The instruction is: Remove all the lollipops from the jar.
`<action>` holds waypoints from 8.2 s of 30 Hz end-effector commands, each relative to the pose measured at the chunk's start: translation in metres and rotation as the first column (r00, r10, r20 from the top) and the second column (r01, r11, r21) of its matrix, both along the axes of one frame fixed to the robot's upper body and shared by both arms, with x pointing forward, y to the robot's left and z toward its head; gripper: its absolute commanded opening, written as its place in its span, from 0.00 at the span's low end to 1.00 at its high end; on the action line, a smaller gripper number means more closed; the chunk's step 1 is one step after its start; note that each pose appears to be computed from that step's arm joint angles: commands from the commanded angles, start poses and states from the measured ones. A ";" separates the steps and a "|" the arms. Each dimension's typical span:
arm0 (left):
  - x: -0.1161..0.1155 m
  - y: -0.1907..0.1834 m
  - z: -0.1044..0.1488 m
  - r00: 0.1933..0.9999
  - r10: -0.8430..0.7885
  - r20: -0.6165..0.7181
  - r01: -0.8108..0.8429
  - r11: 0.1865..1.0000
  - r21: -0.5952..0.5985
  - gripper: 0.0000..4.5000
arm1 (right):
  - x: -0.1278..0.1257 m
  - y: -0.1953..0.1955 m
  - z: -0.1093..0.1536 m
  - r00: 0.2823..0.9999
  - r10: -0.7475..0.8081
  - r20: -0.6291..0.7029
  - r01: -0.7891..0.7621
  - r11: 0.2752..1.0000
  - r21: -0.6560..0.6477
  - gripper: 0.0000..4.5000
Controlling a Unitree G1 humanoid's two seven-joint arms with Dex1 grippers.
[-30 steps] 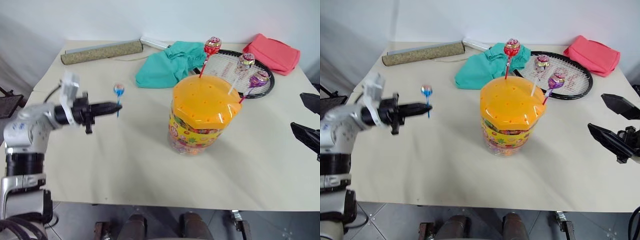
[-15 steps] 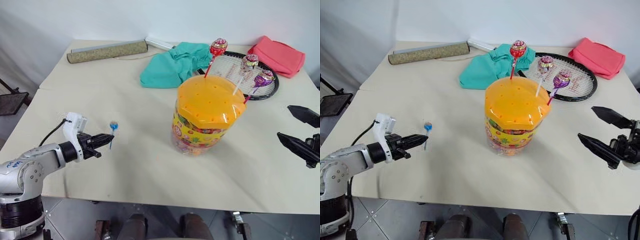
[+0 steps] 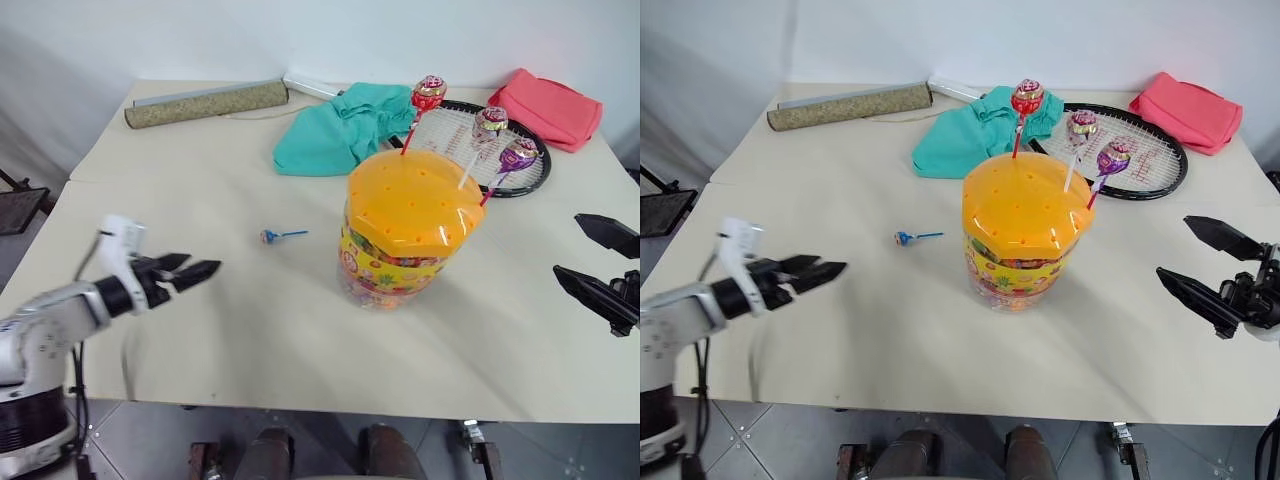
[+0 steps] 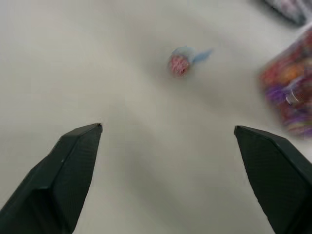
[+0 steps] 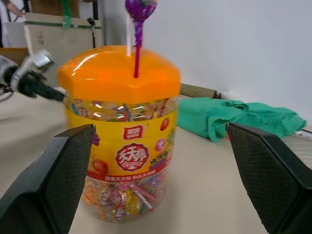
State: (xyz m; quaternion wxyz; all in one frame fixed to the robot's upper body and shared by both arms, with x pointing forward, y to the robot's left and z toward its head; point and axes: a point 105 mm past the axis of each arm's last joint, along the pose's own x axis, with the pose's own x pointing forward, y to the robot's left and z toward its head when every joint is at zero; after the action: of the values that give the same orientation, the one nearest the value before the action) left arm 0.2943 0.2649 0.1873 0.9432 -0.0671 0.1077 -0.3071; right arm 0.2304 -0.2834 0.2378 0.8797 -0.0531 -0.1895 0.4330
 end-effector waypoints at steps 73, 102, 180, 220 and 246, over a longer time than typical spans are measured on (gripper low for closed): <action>0.002 0.030 0.033 0.979 0.183 -0.086 -0.188 0.981 -0.055 0.01 | -0.010 0.006 0.009 0.975 0.221 -0.007 -0.221 0.975 -0.029 1.00; -0.029 0.000 -0.022 0.954 0.203 -0.220 -0.206 0.978 0.010 0.83 | 0.015 -0.010 -0.013 0.985 -0.040 -0.165 0.024 0.995 -0.101 1.00; -0.015 -0.128 0.088 0.554 -0.716 0.425 0.722 0.667 0.182 1.00 | 0.046 -0.111 -0.111 0.256 -0.774 -0.579 0.459 0.624 -0.632 0.01; -0.006 -0.105 0.084 0.650 -0.633 0.420 0.638 0.755 0.150 1.00 | 0.021 0.097 0.059 0.977 0.143 -0.160 -0.144 0.990 0.004 1.00; -0.016 -0.122 0.088 0.589 -0.677 0.441 0.693 0.704 0.154 1.00 | 0.041 0.080 0.111 0.994 0.108 -0.018 -0.105 0.989 0.103 0.01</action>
State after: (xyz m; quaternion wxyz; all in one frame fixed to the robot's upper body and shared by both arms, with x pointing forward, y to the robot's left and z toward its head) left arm 0.2857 0.1482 0.2642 0.7650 0.0263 -0.0870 -0.6376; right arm 0.2770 -0.1805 0.3299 0.8455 0.0253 -0.1839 0.5007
